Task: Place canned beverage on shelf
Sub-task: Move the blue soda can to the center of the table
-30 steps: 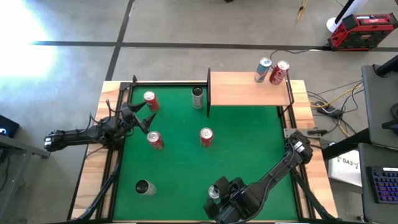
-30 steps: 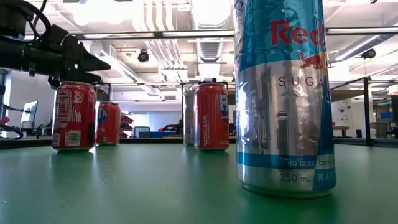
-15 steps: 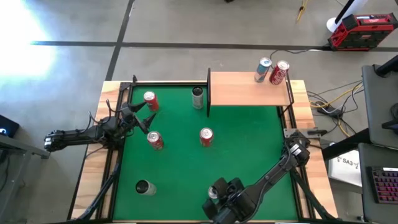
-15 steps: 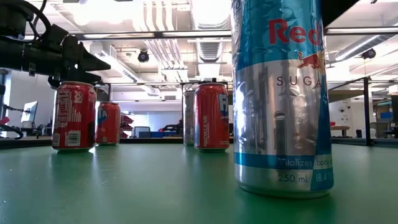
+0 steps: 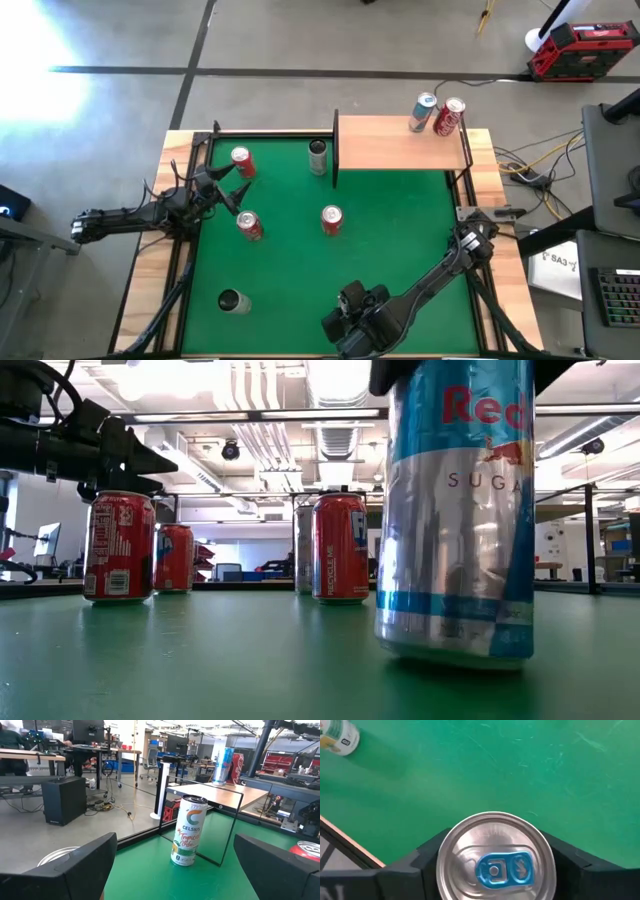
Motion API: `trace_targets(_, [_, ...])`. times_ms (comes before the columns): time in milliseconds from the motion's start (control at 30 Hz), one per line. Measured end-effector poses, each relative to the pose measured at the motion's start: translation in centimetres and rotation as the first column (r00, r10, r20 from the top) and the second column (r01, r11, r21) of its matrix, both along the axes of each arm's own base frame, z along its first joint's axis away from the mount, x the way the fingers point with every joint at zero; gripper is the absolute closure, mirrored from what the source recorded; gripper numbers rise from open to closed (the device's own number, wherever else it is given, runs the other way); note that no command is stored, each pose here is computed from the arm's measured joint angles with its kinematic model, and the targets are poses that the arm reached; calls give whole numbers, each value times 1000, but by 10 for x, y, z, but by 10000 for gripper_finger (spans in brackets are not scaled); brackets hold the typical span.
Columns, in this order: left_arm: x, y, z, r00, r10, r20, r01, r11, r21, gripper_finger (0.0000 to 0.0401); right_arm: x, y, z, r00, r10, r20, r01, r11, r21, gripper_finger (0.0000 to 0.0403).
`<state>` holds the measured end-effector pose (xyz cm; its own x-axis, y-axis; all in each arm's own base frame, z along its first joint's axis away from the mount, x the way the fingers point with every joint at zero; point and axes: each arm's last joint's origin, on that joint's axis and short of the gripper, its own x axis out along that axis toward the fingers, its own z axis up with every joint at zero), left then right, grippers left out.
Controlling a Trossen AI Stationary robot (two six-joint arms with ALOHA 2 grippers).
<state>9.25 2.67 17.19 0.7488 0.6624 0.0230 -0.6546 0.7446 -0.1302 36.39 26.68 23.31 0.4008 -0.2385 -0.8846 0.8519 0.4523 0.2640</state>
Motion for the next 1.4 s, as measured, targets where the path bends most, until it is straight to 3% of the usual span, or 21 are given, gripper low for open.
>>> trace_targets(200, [0,0,0,1000,0,0,0,1000,0,15,-8,-12,13,991,-116,-67,115,993,-24,172])
trace_targets(367, [0,0,0,1000,0,-1,0,1000,0,15,-14,-35,35,961,-250,-121,239,966,-104,172])
trace_targets(467, [0,0,0,1000,0,0,0,1000,0,15,-8,-51,43,967,-238,-88,229,968,-103,172])
trace_targets(667, [0,0,-1,1000,0,-8,0,1000,-1,15,-7,-116,57,928,-368,-64,353,920,-168,172])
trace_targets(1000, [0,0,-1,1000,0,-8,0,1000,-1,15,-35,-222,41,796,-589,-143,556,804,-212,172])
trace_targets(1400, [0,0,-1,1000,0,-8,0,1000,-1,15,-65,-277,25,838,-534,-113,525,845,-103,171])
